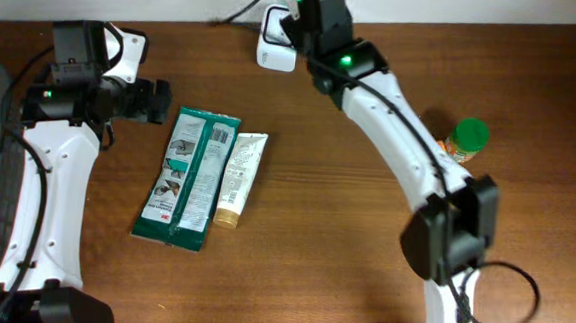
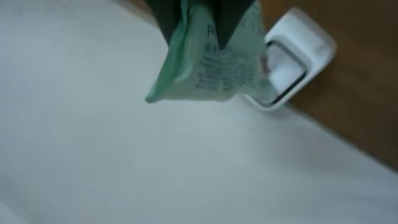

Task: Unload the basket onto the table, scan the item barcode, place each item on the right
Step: 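Hold the wipes pack up to the scanner with right gripper, then place the wipes pack at the right side below the jar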

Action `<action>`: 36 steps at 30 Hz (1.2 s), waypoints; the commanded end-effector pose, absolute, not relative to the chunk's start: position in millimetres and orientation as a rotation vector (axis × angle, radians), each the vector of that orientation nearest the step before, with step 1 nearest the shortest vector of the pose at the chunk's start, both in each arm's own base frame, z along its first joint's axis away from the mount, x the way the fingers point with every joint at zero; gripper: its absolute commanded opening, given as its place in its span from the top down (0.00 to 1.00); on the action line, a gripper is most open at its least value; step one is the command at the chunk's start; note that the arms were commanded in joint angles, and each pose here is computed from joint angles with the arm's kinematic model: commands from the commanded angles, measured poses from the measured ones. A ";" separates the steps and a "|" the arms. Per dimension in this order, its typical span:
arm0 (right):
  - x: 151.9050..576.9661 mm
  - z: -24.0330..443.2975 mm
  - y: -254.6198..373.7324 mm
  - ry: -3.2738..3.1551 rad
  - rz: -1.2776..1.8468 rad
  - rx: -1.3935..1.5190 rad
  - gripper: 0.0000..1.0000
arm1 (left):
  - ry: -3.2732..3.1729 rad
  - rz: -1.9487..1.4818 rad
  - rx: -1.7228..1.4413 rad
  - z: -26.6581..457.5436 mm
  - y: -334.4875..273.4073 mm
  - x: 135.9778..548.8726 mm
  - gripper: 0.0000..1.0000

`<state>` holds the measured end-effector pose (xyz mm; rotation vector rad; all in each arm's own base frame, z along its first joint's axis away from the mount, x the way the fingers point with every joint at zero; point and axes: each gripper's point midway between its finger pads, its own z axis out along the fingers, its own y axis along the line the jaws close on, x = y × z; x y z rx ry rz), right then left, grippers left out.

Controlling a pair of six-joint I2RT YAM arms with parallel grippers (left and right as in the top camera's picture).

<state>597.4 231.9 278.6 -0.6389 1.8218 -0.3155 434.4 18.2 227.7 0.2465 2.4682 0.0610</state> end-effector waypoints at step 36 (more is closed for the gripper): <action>519.0 370.1 165.0 1.985 0.015 -0.237 0.96 | 2.458 0.049 0.268 230.8 17.0 434.5 0.01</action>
